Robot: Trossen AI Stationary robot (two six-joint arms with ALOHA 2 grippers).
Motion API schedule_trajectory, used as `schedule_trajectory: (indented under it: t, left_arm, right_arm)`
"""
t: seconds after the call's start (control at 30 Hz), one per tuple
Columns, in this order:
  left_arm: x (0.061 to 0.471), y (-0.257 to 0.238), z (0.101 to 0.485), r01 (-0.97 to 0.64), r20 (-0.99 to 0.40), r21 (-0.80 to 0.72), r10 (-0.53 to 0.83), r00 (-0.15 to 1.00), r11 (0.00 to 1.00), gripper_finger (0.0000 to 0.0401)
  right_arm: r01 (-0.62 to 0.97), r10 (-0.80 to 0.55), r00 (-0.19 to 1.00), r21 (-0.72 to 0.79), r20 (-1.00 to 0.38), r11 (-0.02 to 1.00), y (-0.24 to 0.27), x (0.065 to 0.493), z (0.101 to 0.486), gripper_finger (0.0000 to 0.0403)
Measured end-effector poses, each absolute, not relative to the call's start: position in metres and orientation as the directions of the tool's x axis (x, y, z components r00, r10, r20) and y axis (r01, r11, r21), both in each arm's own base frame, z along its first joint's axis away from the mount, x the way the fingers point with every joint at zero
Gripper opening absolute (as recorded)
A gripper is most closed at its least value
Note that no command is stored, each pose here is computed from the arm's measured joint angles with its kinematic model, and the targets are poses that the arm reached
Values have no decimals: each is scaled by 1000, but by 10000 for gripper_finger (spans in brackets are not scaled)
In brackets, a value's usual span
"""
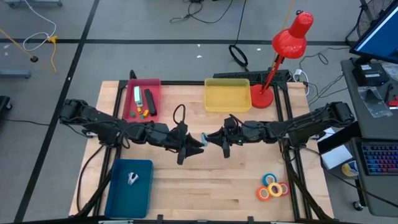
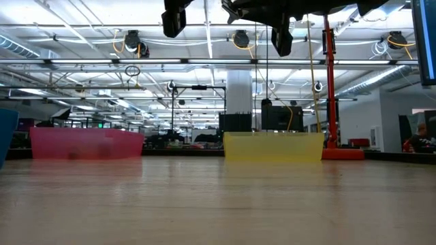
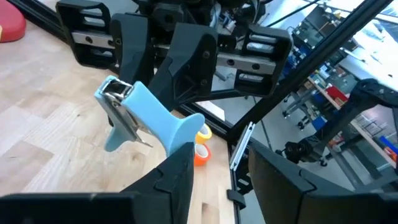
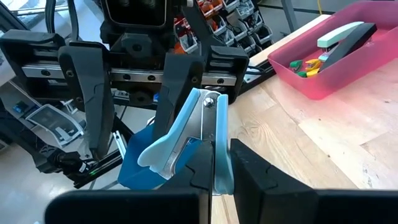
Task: Pick and place Stapler, Stapler remover, tape
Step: Put the blue staple remover into the blue bin
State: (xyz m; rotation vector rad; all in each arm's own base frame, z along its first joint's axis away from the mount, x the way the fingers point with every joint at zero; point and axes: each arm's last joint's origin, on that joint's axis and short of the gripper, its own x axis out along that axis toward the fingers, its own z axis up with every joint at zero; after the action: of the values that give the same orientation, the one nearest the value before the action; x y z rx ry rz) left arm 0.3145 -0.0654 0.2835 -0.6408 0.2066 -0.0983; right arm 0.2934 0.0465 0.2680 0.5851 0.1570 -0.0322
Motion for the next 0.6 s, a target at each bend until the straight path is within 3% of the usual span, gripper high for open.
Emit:
schedule_trajectory:
  t: [0.13,0.33,0.6]
  left_arm:
    - [314,-67,283,35,-168,-614,-174,970,789,138]
    - [310,-81,279,107,-205,-671,-322,924,734,123]
    - [311,-76,277,23,-222,-658,-224,949,753,124]
  right_arm:
    - [78,14,987,548,-162,833,46,293,267,21]
    - [69,13,990,553,-143,830,46,294,270,21]
    - [40,42,991,571,-130,820,47,294,271,21]
